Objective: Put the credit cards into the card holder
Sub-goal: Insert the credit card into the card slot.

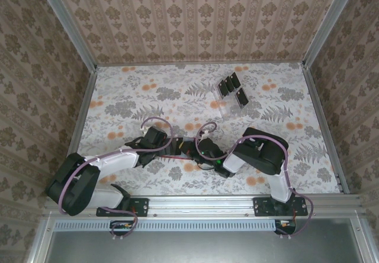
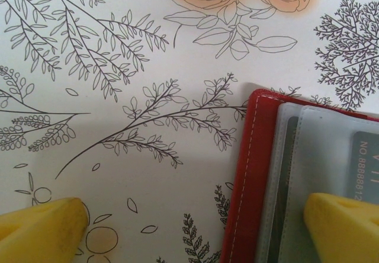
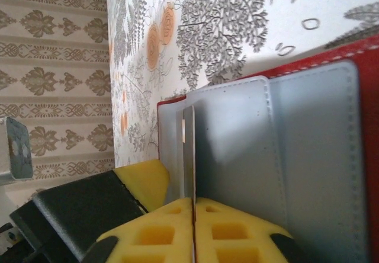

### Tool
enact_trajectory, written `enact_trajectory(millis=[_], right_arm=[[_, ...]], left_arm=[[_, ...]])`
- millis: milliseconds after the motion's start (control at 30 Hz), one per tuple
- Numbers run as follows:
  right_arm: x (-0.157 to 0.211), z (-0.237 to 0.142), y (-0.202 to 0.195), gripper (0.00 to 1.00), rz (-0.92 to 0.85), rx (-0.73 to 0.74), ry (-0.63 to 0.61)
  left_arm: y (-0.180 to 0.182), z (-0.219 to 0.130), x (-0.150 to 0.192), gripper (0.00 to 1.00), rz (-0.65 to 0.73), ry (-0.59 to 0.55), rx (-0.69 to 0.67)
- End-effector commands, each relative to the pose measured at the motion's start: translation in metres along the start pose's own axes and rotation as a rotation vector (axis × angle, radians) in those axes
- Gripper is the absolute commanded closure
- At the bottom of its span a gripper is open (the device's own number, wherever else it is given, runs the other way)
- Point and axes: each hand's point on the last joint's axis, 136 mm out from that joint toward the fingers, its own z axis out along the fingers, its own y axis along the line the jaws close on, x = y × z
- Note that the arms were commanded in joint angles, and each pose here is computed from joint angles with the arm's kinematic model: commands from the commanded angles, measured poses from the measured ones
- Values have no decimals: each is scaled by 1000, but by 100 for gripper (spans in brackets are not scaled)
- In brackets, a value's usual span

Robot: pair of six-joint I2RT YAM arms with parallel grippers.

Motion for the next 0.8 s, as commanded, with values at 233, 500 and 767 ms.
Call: enact_trajectory(millis=[233, 500, 767], right_arm=[[-5, -24, -17, 33, -157, 221, 85], [-18, -34, -28, 33, -212, 334, 142], [-27, -34, -40, 57, -247, 405, 186]], left_arm=[[11, -12, 9, 0, 0, 73, -35], [13, -23, -8, 0, -10, 33, -34], [17, -17, -5, 0, -17, 50, -44]])
